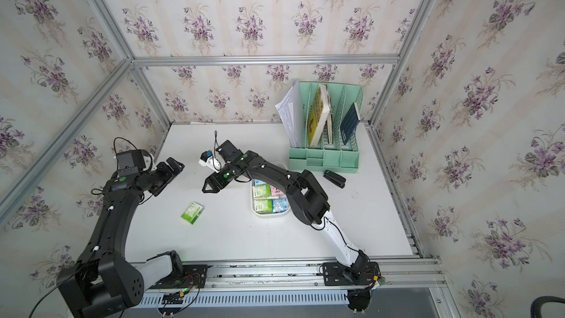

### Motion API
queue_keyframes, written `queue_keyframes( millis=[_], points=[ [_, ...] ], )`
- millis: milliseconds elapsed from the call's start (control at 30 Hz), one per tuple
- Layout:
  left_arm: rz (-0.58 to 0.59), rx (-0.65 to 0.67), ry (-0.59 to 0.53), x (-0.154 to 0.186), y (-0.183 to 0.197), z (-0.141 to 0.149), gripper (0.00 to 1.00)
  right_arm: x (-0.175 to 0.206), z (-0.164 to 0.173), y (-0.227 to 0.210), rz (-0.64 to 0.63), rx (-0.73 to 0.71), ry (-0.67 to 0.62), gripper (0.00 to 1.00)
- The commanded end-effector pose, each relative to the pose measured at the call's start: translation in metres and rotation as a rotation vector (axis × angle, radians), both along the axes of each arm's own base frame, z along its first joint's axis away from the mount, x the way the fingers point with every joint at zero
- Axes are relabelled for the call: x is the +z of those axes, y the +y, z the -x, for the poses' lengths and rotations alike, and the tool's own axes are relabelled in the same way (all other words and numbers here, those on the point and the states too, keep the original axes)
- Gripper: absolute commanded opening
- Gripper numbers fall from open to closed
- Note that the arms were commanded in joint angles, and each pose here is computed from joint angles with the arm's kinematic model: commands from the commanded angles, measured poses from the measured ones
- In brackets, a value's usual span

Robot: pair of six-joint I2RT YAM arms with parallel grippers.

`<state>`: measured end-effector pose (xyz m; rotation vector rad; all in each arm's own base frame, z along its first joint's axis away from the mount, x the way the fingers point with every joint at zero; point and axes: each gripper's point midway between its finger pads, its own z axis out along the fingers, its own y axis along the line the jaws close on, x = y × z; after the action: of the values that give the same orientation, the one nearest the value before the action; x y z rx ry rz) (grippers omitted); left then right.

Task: Put the pocket tissues into the storage box
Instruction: Pick up the pocket tissues from the center of the board.

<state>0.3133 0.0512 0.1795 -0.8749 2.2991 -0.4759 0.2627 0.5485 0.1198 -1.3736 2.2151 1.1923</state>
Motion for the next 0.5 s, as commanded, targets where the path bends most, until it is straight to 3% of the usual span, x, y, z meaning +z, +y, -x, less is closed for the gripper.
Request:
queue_keyframes(
  millis=[0, 200, 467],
  points=[
    [0.018, -0.041, -0.004, 0.001, -0.007, 0.004, 0.99, -0.017, 0.024, 0.007, 0.038, 0.083, 0.054, 0.73],
    [0.02, -0.061, 0.005, -0.001, -0.009, 0.008, 0.99, -0.05, 0.039, 0.022, 0.075, 0.113, 0.06, 0.73],
    [0.028, -0.076, 0.005, -0.003, -0.012, 0.008, 0.99, -0.089, 0.031, 0.033, 0.119, 0.061, 0.036, 0.73]
  ],
)
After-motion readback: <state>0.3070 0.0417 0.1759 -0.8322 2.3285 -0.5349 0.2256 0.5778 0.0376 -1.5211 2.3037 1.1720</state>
